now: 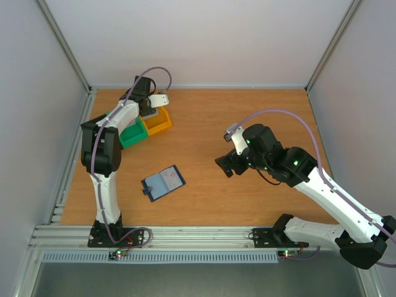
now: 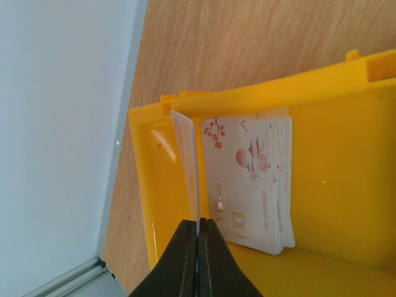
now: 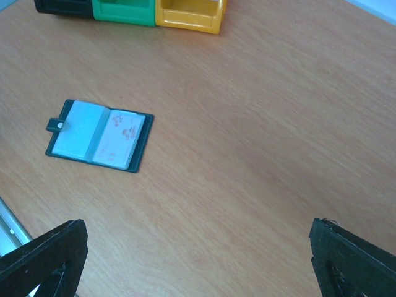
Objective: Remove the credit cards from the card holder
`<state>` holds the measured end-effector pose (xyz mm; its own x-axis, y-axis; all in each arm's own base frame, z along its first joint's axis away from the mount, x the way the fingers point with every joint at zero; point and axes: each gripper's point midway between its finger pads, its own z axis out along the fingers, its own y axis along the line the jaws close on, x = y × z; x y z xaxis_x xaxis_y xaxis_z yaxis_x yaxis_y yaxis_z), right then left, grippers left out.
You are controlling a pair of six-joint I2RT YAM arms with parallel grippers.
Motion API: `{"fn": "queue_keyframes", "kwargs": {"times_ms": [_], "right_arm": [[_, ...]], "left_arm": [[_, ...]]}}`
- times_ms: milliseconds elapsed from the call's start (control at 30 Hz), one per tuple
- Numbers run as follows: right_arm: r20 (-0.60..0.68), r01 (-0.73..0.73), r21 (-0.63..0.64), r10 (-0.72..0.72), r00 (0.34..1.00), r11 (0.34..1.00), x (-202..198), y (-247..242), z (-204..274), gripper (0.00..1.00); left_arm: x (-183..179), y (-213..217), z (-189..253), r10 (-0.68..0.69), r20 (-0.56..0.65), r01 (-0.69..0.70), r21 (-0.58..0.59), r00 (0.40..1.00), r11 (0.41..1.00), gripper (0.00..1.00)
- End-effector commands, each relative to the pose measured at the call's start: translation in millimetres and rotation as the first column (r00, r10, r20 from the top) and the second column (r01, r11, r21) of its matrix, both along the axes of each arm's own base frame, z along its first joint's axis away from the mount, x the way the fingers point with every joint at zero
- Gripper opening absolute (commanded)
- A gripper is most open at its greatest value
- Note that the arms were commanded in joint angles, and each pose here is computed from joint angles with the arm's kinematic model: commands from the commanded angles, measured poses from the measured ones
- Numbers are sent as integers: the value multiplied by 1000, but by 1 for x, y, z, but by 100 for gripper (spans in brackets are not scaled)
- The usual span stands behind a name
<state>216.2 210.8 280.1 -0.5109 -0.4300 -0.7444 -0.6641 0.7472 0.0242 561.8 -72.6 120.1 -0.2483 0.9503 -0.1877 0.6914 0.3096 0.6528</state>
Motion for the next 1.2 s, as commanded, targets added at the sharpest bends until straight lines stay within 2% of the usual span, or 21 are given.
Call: {"fn": "queue_keyframes", "kwargs": {"times_ms": [0,133,267,367,467,633,767,1167], "right_arm": [[24,8,4,-8,1000,1000,5,0,10,98],[21,-9,2,9,1000,1000,9,7,8,99],[15,-17,-12,17,1000,1000,12,11,8,98],[11,-28,-21,29,1000,999,13,13,8,99],[15,-29,-19,30,999,999,14,14,11,99],[10,-23,-14,24,1000,1000,11,12,12,98],[6,-20,-16,20,1000,1000,10,10,11,98],[-27,-76,13,76,997,997,1,18,10,98]], "left_arm": [[-3,13,13,44,1,-44,-27,999,999,0],[0,16,18,95,11,-95,-55,995,994,0],[-2,17,4,63,4,-63,-20,998,998,0],[1,11,1,34,16,-33,-38,999,999,0],[12,6,-1,26,43,-24,-51,999,998,0],[25,10,-12,8,69,-7,-5,998,1000,0],[20,6,-21,-14,31,14,-16,999,1000,0],[14,17,-45,-21,-8,21,72,1000,997,2]]}}
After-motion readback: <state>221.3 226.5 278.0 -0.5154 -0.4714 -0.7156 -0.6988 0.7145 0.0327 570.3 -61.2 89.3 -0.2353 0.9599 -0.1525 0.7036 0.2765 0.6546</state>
